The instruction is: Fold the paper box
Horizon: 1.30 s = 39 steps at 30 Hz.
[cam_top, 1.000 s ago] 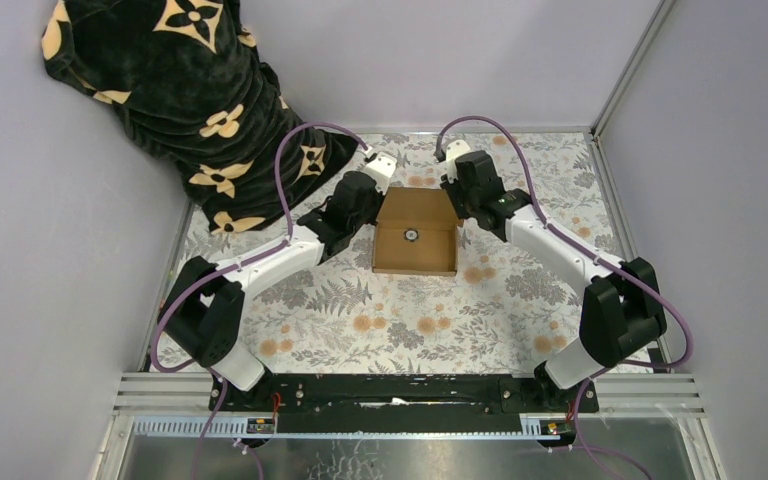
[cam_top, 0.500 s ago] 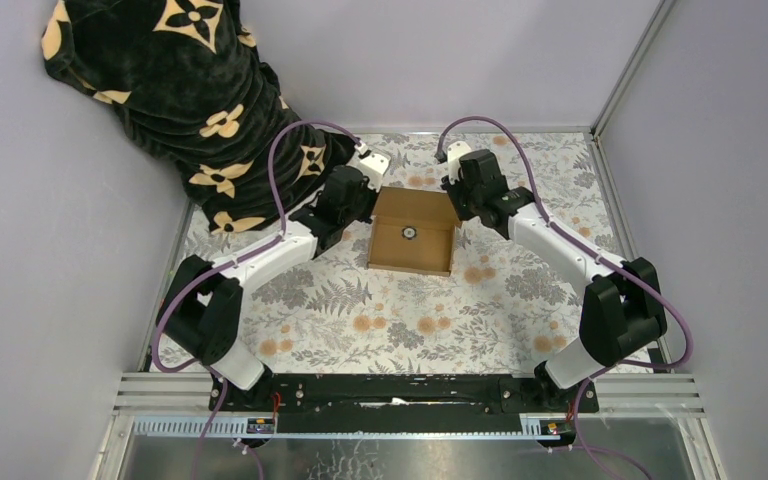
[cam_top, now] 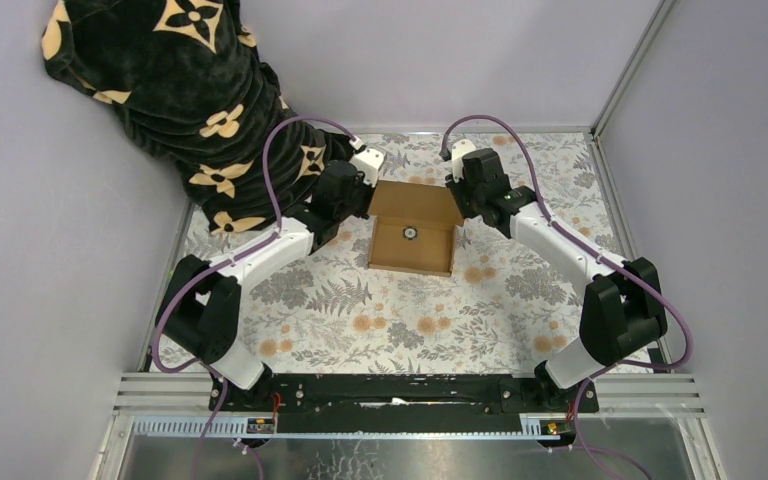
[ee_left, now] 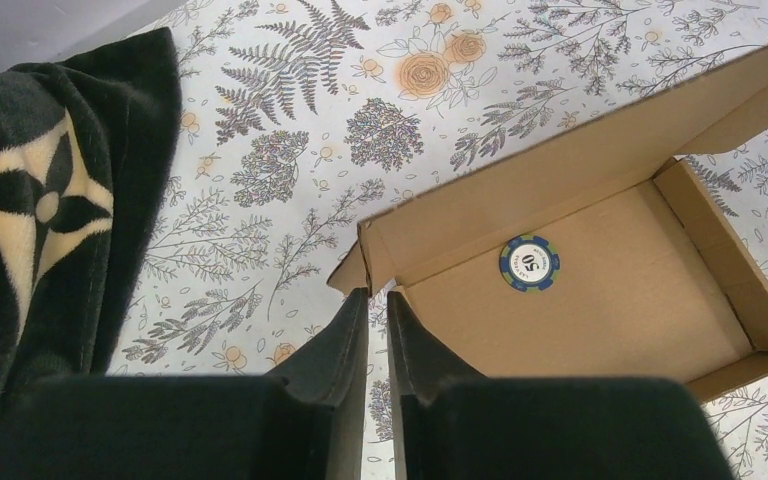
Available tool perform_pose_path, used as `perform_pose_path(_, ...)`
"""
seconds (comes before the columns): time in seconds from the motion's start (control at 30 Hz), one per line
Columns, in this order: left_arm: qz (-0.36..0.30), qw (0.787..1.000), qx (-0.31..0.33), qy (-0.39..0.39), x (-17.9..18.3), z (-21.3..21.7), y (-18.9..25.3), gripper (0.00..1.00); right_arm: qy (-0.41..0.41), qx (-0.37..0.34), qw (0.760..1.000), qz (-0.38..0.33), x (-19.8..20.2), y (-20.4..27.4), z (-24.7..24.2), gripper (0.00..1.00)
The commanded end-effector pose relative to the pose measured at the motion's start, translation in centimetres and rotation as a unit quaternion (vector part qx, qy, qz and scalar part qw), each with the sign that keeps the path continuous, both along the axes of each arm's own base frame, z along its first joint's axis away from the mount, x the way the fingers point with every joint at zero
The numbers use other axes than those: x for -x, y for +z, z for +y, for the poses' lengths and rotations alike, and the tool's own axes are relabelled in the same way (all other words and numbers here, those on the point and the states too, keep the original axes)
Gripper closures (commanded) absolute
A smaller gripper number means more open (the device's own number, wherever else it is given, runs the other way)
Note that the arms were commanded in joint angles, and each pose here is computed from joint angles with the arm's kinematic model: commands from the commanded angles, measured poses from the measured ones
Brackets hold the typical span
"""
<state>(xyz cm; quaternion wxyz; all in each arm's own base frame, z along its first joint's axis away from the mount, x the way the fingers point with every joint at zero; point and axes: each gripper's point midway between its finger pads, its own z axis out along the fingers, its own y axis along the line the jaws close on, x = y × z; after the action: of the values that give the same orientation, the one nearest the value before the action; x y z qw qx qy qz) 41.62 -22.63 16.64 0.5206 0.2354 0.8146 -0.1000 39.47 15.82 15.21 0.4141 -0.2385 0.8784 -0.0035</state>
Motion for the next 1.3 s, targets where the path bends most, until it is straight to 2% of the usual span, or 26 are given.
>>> perform_pose_path(0.0, -0.02, 1.0, 0.013, -0.004, -0.9, -0.1, 1.9, 0.83, -0.012, 0.004, 1.0, -0.027, -1.3, 1.5, -0.4, 0.68)
perform_pose_path(0.83, -0.019, 0.999, 0.04, -0.02, -3.3, -0.3, 1.6, 0.84, 0.005, -0.007, 1.0, -0.018, -1.8, 1.2, 0.0, 0.74)
perform_pose_path(1.13, -0.025, 0.998, 0.043, -0.028, -3.8, -0.7, 2.1, 0.84, 0.002, -0.008, 1.0, -0.023, -2.2, 1.5, -0.1, 0.71)
perform_pose_path(1.27, -0.021, 0.999, 0.04, -0.029, -4.0, -0.8, 1.7, 0.84, 0.005, -0.011, 1.0, -0.021, -2.3, 1.6, 0.0, 0.73)
